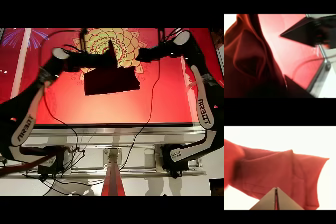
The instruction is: Fold the clothes and pants, and hang the long-sleeved shirts on hangers.
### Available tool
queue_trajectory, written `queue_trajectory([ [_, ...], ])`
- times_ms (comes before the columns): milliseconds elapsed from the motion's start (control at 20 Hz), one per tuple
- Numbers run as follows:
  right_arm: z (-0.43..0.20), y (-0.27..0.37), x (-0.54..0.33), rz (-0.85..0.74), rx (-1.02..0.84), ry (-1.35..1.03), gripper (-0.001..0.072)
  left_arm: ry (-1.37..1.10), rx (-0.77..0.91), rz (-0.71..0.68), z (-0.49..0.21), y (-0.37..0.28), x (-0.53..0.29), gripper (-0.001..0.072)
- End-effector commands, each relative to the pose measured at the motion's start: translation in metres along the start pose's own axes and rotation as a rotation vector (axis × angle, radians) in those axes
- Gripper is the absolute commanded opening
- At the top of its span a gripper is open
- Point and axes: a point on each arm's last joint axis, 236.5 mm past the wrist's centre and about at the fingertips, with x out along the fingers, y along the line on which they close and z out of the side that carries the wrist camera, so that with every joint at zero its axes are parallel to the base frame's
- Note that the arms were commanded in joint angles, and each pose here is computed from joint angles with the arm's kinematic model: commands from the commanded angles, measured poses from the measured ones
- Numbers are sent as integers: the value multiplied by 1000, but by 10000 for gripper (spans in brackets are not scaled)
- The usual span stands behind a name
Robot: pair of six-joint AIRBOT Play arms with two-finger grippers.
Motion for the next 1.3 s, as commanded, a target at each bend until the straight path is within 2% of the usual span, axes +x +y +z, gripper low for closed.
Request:
queue_trajectory([
  [0, 6, -46, -34, -82, 38, -35, 10, -24, -30, 54, -28, 0, 58, 644],
  [50, 5, -64, -38, -145, 23, -32, 10, -12, -27, 41, -32, -5, 59, 708],
  [200, -6, -119, -52, -337, -31, 18, 9, -27, -20, 22, -18, -11, 43, 709],
  [300, -21, -140, -46, -341, 13, 64, 7, -57, -17, 18, 0, -10, 24, 708],
  [400, -47, -137, -25, -197, 59, 156, 6, -60, -9, -16, 12, -17, 0, 698],
  [500, -67, -110, 0, 69, 115, 221, 9, -54, 59, -57, 19, -32, -22, 698],
  [550, -69, -104, 11, 134, 164, 222, 123, -60, 113, -70, 23, -40, -31, 698],
  [600, -69, -101, 24, 169, 227, 222, 375, -73, 154, -75, 28, -45, -39, 698],
  [650, -72, -97, 37, 184, 287, 234, 531, -89, 189, -74, 33, -49, -46, 698],
  [750, -81, -85, 61, 190, 282, 272, 533, -110, 240, -61, 40, -49, -56, 698],
  [1000, -98, -43, 119, 170, 247, 333, 531, -43, 314, 66, 41, 7, -91, 698],
  [1100, -104, -24, 128, 182, 202, 357, 513, 53, 266, 74, 24, 32, -120, 698],
  [1150, -107, -16, 131, 192, 163, 366, 398, 95, 235, 81, 16, 44, -135, 699],
  [1250, -107, -11, 131, 200, 137, 369, 12, 153, 141, 114, 4, 72, -171, 698],
])
